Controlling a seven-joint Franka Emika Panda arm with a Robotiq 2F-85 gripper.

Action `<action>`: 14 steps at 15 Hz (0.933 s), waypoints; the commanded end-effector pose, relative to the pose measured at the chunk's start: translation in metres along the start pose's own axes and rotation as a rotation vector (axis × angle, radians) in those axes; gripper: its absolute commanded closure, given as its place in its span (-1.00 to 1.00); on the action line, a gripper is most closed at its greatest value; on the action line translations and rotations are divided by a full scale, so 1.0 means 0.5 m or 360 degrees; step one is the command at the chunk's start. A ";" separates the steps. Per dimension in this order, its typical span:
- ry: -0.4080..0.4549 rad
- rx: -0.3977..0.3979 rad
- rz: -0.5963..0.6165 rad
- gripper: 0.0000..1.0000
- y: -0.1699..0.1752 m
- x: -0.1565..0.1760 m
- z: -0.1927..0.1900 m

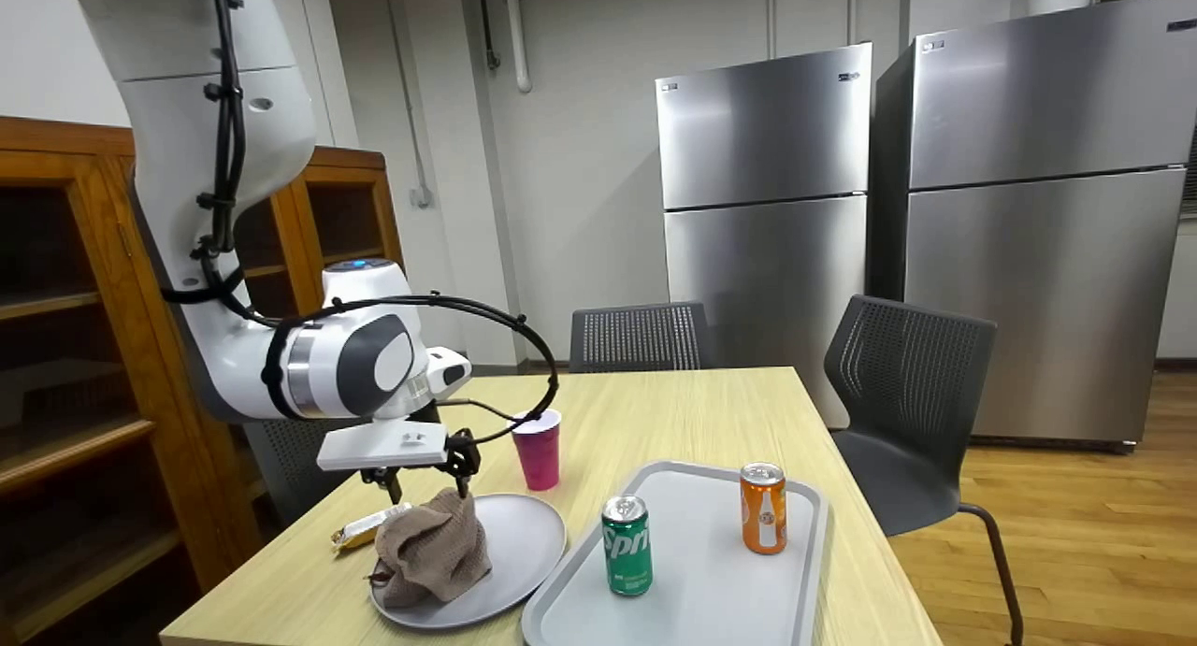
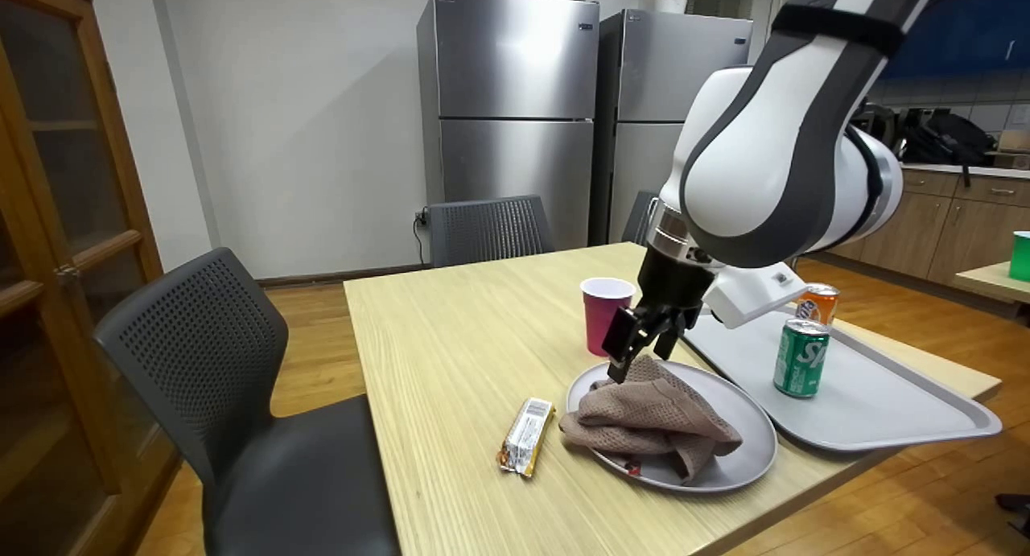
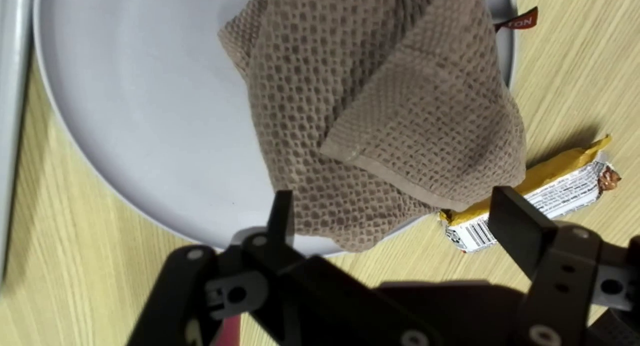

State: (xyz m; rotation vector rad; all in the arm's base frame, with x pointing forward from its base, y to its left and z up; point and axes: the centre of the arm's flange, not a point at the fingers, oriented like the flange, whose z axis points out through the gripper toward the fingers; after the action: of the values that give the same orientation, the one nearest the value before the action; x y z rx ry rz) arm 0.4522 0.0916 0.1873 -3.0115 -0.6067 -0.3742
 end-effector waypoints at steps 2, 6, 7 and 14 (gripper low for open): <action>0.0022 0.0023 -0.0077 -1.00 -0.007 -0.017 0.007; 0.0029 0.0005 -0.0096 -1.00 -0.013 -0.014 0.033; 0.0029 0.0003 -0.0102 -1.00 -0.014 -0.015 0.038; -0.0030 -0.0039 -0.0214 -1.00 -0.030 -0.045 0.080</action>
State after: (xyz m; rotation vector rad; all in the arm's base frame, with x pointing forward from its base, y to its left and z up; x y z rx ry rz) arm 0.4419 0.0922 0.1562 -3.0075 -0.7458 -0.3500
